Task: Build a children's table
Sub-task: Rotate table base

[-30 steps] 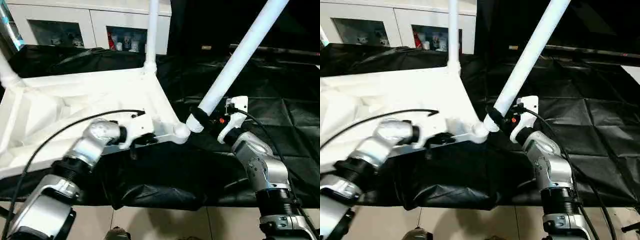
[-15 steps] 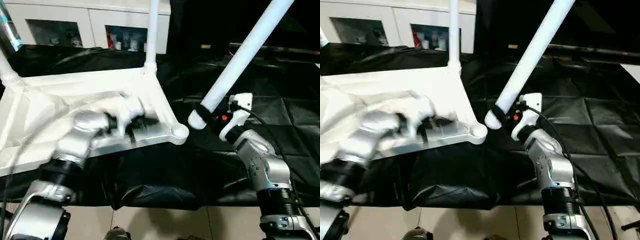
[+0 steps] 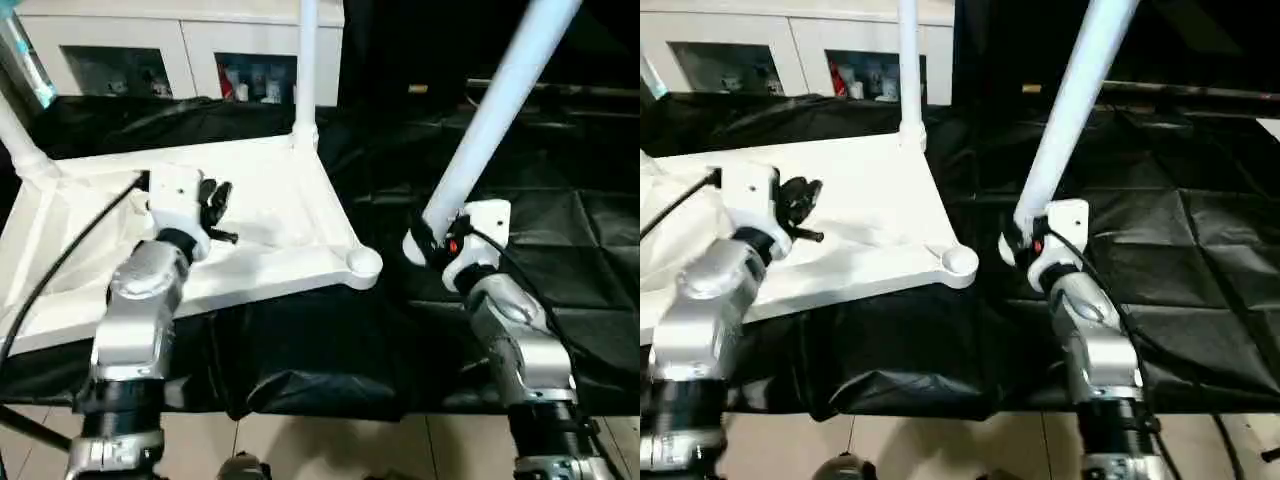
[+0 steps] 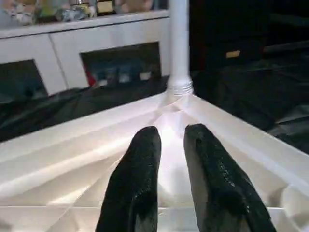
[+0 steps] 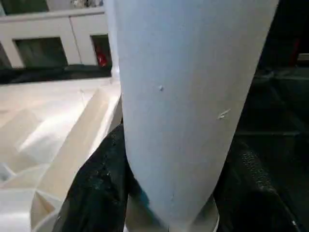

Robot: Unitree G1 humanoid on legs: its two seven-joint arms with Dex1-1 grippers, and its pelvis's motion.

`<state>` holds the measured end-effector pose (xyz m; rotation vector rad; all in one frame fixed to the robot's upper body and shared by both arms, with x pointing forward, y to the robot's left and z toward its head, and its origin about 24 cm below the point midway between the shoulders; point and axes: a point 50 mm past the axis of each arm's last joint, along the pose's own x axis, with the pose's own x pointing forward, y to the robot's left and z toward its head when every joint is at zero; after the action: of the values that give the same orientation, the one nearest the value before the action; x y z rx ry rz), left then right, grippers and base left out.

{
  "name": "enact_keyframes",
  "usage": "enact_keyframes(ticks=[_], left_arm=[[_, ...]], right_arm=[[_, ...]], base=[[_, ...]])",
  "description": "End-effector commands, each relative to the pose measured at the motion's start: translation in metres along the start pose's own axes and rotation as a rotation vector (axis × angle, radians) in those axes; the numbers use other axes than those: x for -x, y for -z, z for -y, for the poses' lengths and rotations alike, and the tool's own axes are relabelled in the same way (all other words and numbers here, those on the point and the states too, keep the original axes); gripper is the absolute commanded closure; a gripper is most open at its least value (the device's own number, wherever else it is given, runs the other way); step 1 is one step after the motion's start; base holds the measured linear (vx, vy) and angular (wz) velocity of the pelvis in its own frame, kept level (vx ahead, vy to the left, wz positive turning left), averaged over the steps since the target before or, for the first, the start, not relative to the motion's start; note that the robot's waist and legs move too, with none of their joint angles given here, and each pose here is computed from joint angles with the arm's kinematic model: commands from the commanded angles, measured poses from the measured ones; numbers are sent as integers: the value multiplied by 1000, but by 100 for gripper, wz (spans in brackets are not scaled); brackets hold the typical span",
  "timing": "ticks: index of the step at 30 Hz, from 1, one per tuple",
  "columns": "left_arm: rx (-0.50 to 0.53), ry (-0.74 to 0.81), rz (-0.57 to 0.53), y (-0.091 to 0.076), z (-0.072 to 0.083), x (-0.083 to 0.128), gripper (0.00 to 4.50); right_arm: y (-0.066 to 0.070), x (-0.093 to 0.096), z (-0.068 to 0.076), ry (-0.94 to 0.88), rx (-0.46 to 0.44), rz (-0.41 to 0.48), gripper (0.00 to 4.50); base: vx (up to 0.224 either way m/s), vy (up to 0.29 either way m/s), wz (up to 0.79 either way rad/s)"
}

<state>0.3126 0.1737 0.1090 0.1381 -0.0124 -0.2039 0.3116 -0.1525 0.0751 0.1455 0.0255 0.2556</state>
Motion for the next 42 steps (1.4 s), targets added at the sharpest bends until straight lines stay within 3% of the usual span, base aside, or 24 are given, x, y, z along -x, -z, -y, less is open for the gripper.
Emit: enact_keyframes(ticks=[1, 4, 6, 7, 10, 16, 22, 28, 32, 42], left_arm=[[41, 10, 1, 15, 8, 7, 341], [151, -39, -71, 50, 16, 18, 341], [138, -32, -84, 52, 19, 19, 341], [110, -21, -91, 51, 22, 19, 341], [95, -25, -68, 46, 23, 18, 341], [-4, -12, -58, 44, 24, 18, 341], [-41, -4, -29, 35, 24, 12, 341], [-14, -12, 21, 23, 17, 4, 341], [37, -28, 11, 23, 14, 2, 341], [55, -43, -19, 32, 9, 10, 341]], right_arm=[[-10, 2, 7, 42, -23, 58, 259], [-5, 5, 7, 34, 4, 42, 259], [-5, 6, 8, 21, 25, 42, 259], [-4, 6, 6, -17, 66, 31, 259], [-3, 6, 6, -44, 77, 18, 259], [3, 7, 4, -28, -5, 15, 259], [4, 12, 1, -26, -31, 25, 259], [6, 17, -4, -26, -58, 18, 259], [12, 16, -10, -58, -59, -7, 259], [10, 9, -16, -102, -43, -19, 259]], base=[[0, 0, 0], [0, 0, 0], [-1, -17, 37], [16, -35, 51], [4, -71, 47], [-5, -203, 46], [-13, -180, 12], [-16, -154, 15], [0, 0, 0], [33, 21, -2]])
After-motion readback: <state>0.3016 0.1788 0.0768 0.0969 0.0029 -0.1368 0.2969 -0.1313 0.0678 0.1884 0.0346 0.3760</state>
